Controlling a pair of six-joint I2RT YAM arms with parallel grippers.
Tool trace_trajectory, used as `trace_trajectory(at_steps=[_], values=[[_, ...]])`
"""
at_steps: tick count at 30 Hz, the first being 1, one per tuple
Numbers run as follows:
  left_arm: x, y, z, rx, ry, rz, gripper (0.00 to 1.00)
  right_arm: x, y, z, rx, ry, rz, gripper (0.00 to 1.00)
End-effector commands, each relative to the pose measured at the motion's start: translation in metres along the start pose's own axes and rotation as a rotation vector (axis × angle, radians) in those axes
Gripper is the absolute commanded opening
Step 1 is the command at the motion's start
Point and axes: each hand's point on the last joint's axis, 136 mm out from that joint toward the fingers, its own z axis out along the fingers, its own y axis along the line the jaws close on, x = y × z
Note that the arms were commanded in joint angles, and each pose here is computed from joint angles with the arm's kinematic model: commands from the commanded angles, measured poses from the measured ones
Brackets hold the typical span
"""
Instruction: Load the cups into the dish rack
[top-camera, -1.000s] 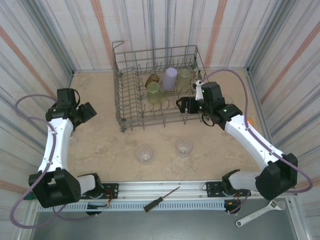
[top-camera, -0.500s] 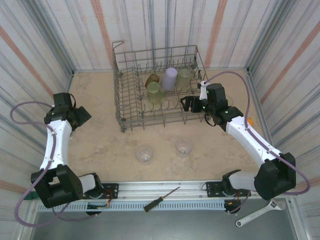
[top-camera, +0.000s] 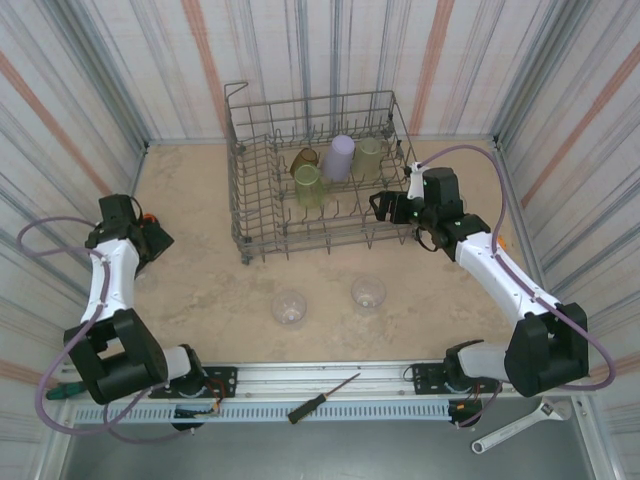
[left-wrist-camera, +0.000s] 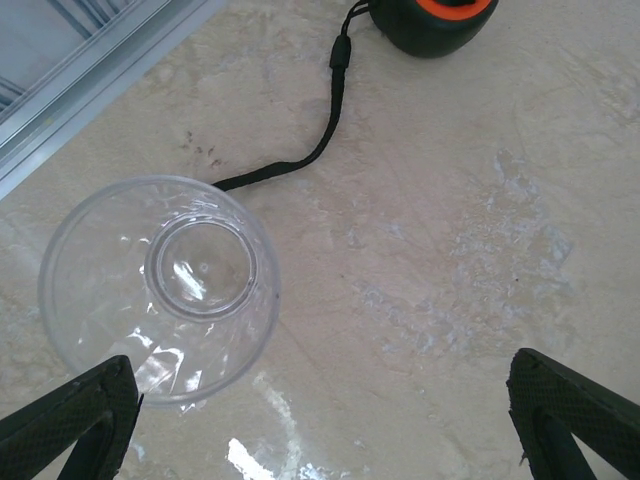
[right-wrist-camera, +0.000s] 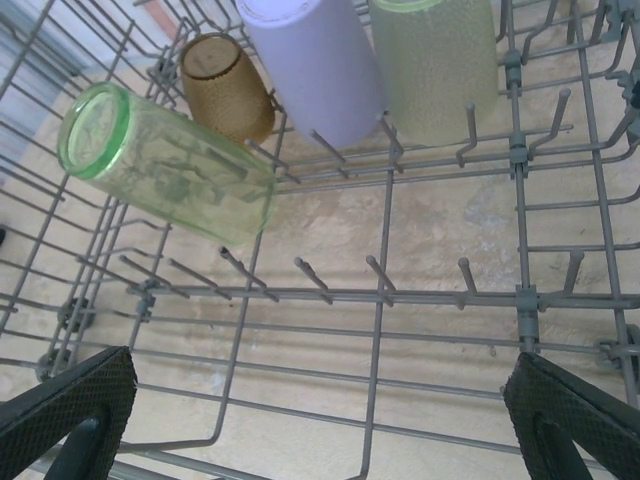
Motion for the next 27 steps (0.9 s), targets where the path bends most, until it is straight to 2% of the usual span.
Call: trace_trajectory(at_steps=[1, 8, 14, 21, 27], values=[[0.002, 0.008, 0.013, -0.046, 0.005, 0.011, 0.98, -0.004, 0.004, 0.001, -0.028, -0.015, -0.015, 0.99], [0.001, 0.012, 0.025, -0.082, 0.004, 0.009, 0.94, -0.003, 0.0, -0.002, -0.017, -0.014, -0.013, 0.99], [0.001, 0.011, 0.034, -0.079, 0.005, 0.018, 0.86, -0.005, 0.001, -0.003, -0.017, -0.021, -0.014, 0.99], [0.001, 0.009, 0.046, -0.088, 0.024, 0.026, 0.65, -0.005, -0.001, -0.005, -0.012, -0.021, -0.009, 0.99], [0.004, 0.006, 0.059, -0.084, 0.053, 0.028, 0.35, -0.006, -0.002, -0.006, -0.006, -0.027, -0.01, 0.99]])
